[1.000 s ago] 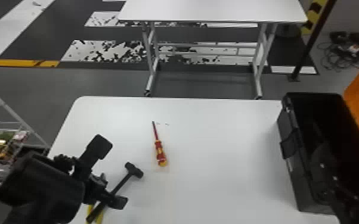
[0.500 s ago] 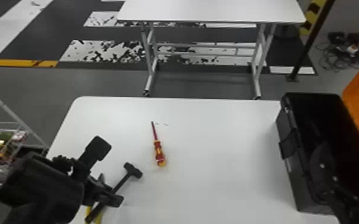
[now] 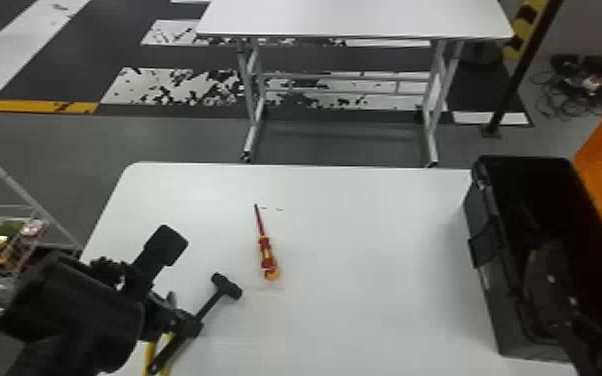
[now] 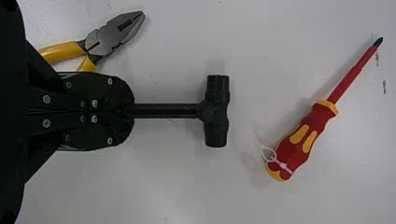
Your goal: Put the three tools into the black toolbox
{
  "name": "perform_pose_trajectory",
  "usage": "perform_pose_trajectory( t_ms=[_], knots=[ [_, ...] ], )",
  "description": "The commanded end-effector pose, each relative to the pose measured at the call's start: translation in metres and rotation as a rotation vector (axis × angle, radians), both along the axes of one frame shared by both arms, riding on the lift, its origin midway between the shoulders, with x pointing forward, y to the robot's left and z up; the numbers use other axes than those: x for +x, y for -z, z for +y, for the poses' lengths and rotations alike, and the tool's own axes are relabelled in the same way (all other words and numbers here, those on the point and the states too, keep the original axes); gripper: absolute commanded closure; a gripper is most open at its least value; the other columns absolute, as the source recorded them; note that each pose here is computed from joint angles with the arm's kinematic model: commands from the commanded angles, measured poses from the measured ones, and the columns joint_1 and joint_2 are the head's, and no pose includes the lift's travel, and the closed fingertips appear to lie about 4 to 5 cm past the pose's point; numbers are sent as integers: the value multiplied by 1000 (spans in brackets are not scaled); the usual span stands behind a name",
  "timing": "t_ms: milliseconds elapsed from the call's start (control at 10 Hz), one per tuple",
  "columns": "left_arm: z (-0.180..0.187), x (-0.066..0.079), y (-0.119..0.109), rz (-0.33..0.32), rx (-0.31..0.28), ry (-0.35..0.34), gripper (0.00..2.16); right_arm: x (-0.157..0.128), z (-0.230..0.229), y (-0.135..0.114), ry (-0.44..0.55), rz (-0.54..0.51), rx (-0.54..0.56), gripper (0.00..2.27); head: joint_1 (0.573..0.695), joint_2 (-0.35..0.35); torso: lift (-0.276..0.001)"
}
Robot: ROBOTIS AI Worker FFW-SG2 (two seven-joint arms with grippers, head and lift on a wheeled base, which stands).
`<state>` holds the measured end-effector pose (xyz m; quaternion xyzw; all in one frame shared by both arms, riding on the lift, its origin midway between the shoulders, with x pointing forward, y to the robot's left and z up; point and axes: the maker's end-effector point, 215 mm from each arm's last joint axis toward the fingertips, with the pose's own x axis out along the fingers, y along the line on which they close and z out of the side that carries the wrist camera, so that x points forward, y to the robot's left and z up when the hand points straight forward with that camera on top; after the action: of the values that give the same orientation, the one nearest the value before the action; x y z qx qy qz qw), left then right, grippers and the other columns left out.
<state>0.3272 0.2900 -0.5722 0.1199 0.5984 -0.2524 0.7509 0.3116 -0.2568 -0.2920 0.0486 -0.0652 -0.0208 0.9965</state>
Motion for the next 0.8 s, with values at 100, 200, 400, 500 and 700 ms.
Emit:
perform_pose_trajectory(
  t_ms=[100,200,400,500,700],
  knots=[
    [-6,2,-2,-6,-7,-7,1885,0,-2,-1,2,-3,0,130,695,58,-51],
    [-9,0,-3,-4,-18,-22,1889,0,-2,-1,2,-3,2,130,695,55,-51],
    [-8,-6,-22,-13,-28,-84,1889,1,-2,1,2,-2,2,130,695,41,-51],
    [-5,-10,-32,-24,-36,-113,1885,1,-2,1,1,-1,3,130,695,41,-51],
    [-5,-16,-54,-73,-85,-157,1885,1,4,0,-8,-3,11,130,695,50,-51]
  ],
)
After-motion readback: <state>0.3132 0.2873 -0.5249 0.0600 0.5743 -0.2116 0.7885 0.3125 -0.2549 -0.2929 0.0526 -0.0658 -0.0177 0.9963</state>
